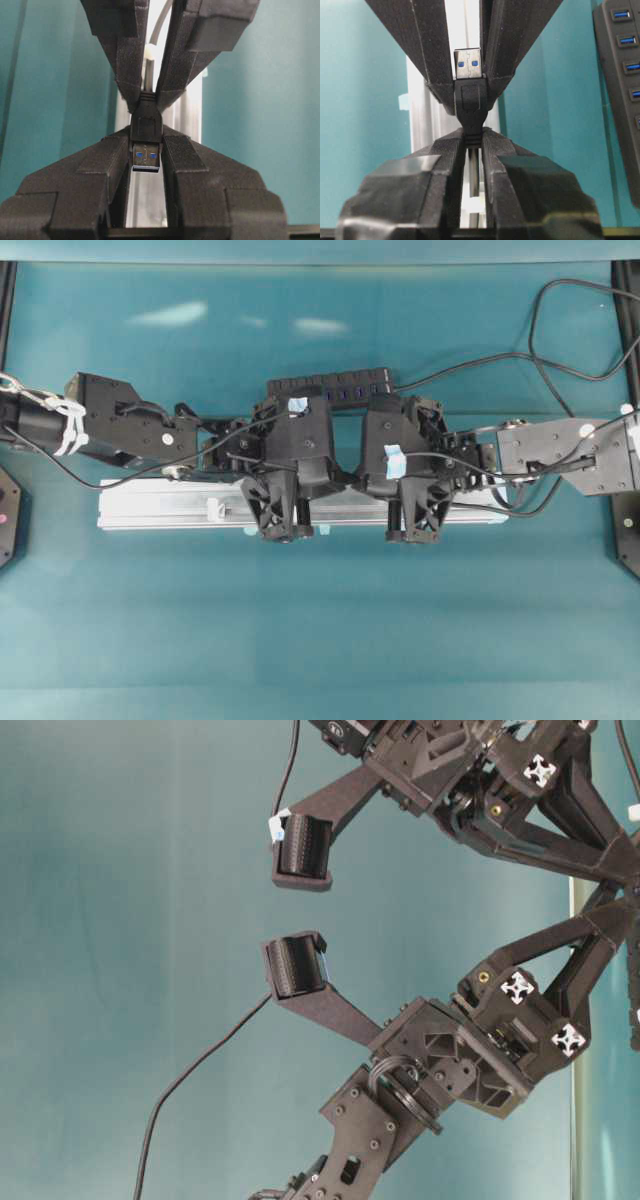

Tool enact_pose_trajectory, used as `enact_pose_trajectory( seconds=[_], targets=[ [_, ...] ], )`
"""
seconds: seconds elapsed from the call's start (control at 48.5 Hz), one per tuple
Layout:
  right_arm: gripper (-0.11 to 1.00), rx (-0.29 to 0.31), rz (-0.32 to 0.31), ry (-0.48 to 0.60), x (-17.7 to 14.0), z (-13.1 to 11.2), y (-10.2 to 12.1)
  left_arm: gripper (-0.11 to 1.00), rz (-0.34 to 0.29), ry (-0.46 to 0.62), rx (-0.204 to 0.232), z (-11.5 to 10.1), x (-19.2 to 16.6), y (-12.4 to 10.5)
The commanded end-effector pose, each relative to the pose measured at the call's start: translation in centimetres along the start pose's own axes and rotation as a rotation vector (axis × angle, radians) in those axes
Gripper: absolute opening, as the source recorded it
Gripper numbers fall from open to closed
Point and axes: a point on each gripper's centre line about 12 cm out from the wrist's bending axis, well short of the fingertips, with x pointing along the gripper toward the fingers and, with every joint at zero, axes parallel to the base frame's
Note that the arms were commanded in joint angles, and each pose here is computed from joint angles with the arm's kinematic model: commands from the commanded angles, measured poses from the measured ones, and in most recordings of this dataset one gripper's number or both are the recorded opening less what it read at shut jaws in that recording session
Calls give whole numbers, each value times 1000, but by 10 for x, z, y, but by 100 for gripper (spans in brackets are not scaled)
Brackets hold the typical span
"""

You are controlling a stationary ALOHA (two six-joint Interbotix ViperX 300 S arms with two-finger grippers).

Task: Pass the USB cable through three rings with both arms.
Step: 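Pull the plug through with the left gripper while right holds cable, then regrasp the plug with the right gripper and withdraw the left gripper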

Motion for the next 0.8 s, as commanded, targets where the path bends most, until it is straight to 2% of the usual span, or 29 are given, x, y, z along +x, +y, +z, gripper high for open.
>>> enact_pose_trajectory(
  seconds=[0.0,0.33,0.371,0.516,0.598,0.66,0.784],
  targets=[
    [-7,-2,-1,-21,-2,17,2,20,-3,-35,3,10,-7,-2],
    [-7,-15,-10,6,1,22,3,20,-2,-34,2,7,-14,-1],
    [-7,-16,-10,6,1,22,3,27,-2,-32,0,6,-14,-1],
    [-7,-16,-12,10,0,22,3,71,-3,-23,3,2,-18,-2],
    [-7,-17,-12,12,0,21,3,92,-4,-31,4,4,-24,-2],
    [-7,-17,-13,14,1,22,3,95,-3,-49,3,8,-32,-2],
    [-7,-18,-20,41,2,21,2,85,-2,-83,3,16,-56,-1]
  ],
)
